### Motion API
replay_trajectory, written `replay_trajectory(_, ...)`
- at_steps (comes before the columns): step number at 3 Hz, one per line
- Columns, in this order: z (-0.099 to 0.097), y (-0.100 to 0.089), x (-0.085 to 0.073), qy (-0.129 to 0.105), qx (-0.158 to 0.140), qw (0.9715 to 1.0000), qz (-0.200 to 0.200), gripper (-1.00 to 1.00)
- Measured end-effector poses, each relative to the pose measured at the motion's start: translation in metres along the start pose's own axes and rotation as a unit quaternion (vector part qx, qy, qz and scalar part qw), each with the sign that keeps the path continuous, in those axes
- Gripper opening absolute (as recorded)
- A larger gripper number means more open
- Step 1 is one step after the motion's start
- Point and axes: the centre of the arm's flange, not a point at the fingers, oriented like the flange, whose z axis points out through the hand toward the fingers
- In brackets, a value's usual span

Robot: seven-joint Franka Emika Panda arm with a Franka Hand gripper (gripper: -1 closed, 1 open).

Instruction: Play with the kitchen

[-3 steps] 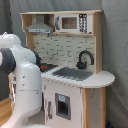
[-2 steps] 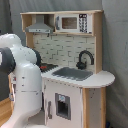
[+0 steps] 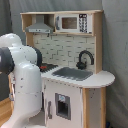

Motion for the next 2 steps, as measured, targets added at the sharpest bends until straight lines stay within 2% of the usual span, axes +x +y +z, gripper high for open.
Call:
replay_trajectory(1,0.007,-0.032,0.018,0.028,0.015,0.9995,-0.004,1.0)
replay_trajectory(2,0.017,-0.055,0.031,0.063,0.03,0.9976,-0.002,1.0)
